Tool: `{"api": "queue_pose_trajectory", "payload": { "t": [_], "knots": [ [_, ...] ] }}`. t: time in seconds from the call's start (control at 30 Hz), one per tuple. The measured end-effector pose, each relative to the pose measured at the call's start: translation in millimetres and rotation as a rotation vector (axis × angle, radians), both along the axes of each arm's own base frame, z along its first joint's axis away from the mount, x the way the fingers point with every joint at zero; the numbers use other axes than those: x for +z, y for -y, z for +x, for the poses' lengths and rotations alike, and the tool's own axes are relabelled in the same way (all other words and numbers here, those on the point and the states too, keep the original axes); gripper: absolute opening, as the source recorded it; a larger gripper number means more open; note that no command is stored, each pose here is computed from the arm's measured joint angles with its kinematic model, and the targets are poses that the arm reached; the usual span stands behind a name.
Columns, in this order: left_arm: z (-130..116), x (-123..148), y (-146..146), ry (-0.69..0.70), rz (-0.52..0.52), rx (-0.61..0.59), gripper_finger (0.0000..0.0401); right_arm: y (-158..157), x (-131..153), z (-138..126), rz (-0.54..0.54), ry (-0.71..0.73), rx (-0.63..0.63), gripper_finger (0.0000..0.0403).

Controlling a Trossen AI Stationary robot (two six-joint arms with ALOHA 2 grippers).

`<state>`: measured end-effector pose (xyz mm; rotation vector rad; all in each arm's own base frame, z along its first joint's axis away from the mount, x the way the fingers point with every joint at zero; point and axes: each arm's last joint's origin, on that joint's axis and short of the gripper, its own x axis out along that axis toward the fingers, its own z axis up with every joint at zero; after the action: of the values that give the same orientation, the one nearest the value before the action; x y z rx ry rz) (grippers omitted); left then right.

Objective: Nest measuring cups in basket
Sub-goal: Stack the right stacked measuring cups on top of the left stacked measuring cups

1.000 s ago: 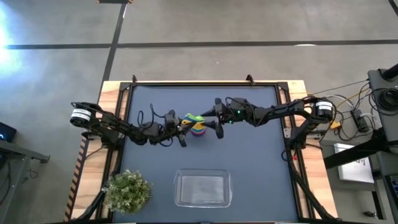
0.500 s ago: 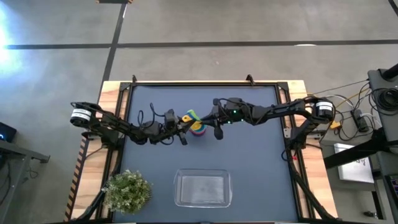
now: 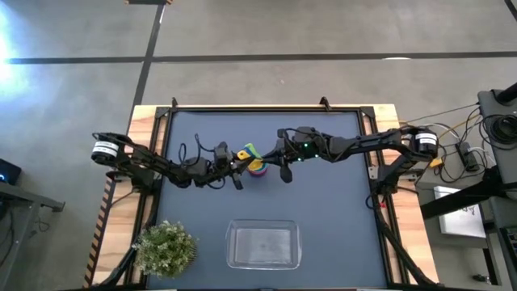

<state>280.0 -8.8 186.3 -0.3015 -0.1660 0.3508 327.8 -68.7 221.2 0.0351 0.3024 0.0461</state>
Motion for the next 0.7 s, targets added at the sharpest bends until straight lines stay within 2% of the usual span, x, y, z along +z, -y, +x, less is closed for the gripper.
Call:
{"api": "queue_pose_trajectory", "payload": {
  "t": [0.13, 0.2, 0.5, 0.7],
  "knots": [
    [0, 0, 0, 0.000, 0.000, 0.001, 0.0007, 0, 2, -1, 0.009, -0.001, -0.002, 0.0018],
    [0, 0, 0, 0.001, 0.003, 0.001, 0.0007, 0, 3, -2, 0.010, 0.002, -0.005, 0.0034],
    [1, -3, 1, -0.028, 0.008, -0.013, 0.0007, 2, 10, 0, 0.019, 0.056, -0.022, 0.0177],
    [1, -1, 1, -0.019, 0.007, 0.004, 0.0007, -1, 16, 2, 0.070, 0.106, 0.063, 0.0220]
  ]
}}
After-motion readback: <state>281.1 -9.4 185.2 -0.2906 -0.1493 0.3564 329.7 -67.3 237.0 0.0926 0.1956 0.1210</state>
